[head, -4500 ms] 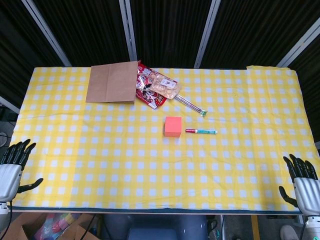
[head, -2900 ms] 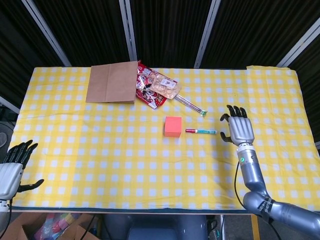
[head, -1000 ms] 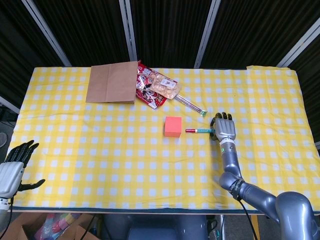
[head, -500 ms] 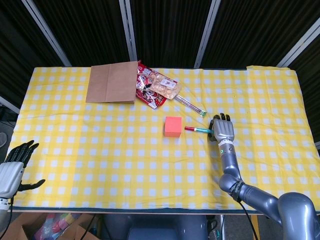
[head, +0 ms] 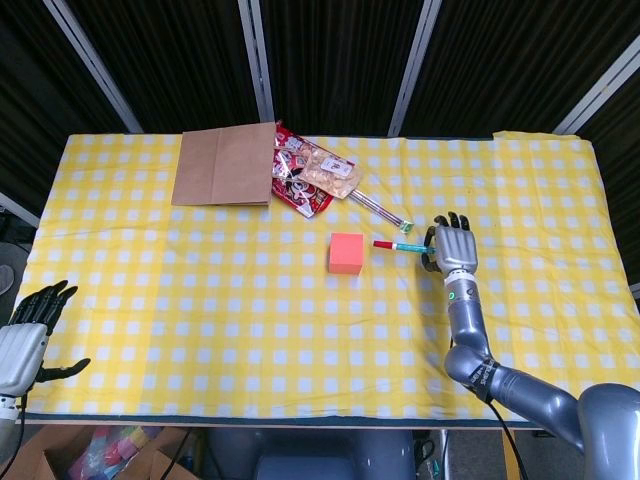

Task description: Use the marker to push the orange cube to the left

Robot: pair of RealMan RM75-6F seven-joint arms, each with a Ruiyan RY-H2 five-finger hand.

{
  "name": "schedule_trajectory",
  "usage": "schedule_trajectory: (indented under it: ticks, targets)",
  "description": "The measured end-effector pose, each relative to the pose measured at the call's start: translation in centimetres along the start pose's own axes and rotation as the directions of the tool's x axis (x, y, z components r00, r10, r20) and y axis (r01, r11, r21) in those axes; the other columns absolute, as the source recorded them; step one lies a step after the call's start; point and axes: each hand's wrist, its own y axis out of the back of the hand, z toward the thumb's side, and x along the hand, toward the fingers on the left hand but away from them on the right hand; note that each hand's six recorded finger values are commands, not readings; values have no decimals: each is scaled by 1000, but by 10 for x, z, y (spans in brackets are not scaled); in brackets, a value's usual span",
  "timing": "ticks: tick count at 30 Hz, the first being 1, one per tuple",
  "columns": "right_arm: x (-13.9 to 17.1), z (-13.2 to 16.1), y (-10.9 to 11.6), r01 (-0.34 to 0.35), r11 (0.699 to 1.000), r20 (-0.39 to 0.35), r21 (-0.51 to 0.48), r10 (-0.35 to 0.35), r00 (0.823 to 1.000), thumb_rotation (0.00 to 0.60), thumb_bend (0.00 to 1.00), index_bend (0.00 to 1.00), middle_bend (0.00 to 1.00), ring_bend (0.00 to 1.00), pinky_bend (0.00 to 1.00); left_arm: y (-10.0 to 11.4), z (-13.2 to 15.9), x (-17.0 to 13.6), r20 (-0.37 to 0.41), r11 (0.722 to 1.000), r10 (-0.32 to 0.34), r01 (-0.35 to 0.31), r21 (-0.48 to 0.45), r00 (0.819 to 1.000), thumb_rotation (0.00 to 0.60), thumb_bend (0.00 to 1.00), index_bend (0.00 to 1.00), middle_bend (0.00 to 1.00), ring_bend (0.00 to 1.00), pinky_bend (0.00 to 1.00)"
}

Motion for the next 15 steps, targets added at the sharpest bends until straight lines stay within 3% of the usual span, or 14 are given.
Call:
schedule_trajectory:
  ticks: [6, 15]
  targets:
    - [6, -1, 12, 16, 1000, -4, -6, -16, 1000, 600, 483, 648, 199, 0, 0, 0, 1, 0, 2, 1000, -1, 1, -1, 1000, 600, 0, 0, 0, 0, 49]
    - [11, 5, 3, -19, 1000, -34, -2, 19, 999, 600, 483, 648, 199, 0, 0, 0, 2, 0, 6, 1000, 1, -1, -5, 1000, 600, 0, 0, 0, 0, 49]
